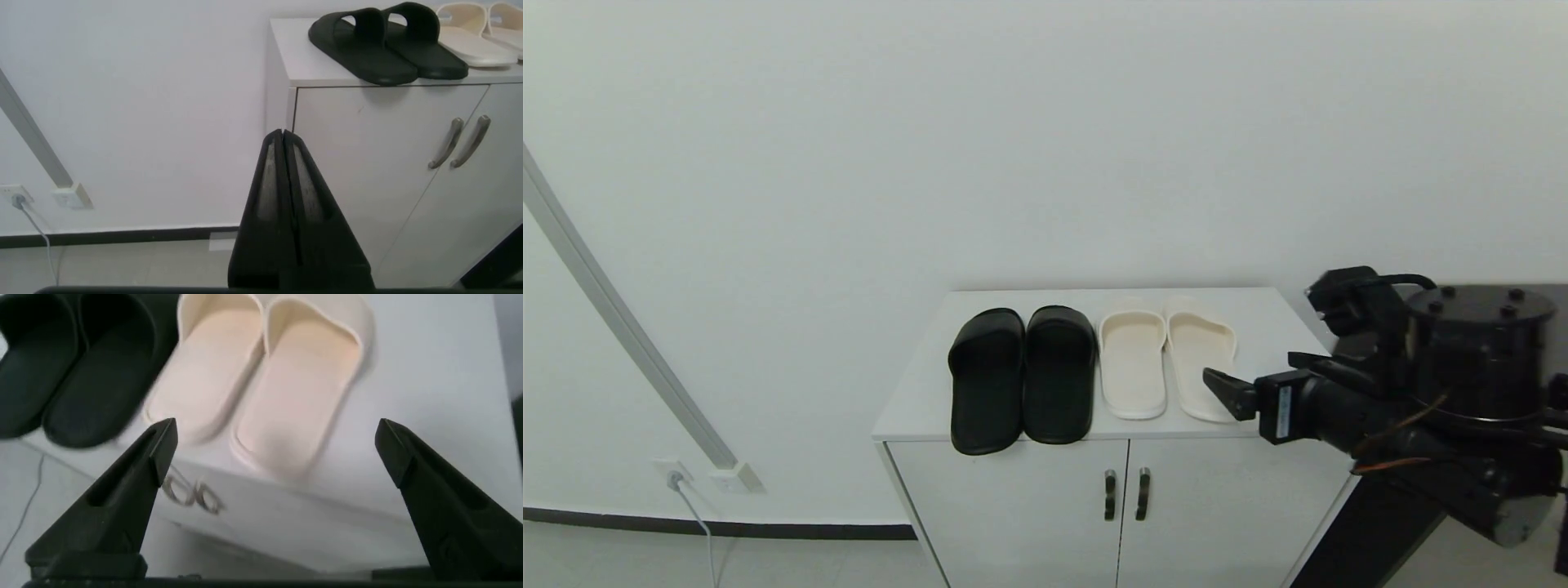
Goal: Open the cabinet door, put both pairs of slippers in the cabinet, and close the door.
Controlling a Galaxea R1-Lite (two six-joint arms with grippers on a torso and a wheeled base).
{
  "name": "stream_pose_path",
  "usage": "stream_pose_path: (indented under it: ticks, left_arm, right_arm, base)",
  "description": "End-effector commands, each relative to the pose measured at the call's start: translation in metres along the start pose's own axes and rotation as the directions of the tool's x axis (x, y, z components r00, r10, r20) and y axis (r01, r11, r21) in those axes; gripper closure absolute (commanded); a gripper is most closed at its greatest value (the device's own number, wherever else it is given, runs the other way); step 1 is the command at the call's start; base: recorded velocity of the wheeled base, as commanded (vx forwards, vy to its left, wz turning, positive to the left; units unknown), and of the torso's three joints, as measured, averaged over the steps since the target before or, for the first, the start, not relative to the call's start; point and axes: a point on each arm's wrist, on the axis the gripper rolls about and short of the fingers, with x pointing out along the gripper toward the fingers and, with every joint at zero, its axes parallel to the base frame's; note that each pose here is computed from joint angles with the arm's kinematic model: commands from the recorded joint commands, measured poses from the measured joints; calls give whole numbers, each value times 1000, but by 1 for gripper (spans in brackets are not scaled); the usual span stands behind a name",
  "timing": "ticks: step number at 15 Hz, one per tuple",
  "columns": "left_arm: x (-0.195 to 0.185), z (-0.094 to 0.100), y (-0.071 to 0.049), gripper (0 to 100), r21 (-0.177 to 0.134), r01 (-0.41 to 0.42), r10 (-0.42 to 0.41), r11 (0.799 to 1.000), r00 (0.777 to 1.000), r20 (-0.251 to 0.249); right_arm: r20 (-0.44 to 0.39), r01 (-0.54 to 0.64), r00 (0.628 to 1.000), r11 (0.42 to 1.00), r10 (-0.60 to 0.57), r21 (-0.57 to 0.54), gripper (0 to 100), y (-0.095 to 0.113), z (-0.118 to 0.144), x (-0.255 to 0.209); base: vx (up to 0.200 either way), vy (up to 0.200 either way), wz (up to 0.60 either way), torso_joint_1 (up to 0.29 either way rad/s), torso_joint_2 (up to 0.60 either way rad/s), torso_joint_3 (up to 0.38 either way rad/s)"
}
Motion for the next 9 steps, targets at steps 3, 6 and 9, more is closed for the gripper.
stream_pose_path:
  ticks: [3,6,9]
  left_arm:
    - [0,0,0,100,0,0,0,1000,1000,-1]
    - [0,0,0,100,0,0,0,1000,1000,-1]
    - [0,0,0,100,0,0,0,1000,1000,-1]
  right_arm:
    - [-14,49,999,998,-49,-28,0,41,-4,55]
    - [-11,113,994,994,-113,-14,0,58,-11,92]
    - [-17,170,985,986,-169,1,0,64,-17,121]
  base:
    - [0,0,0,0,0,0]
    - [0,0,0,0,0,0]
    - [0,0,0,0,0,0]
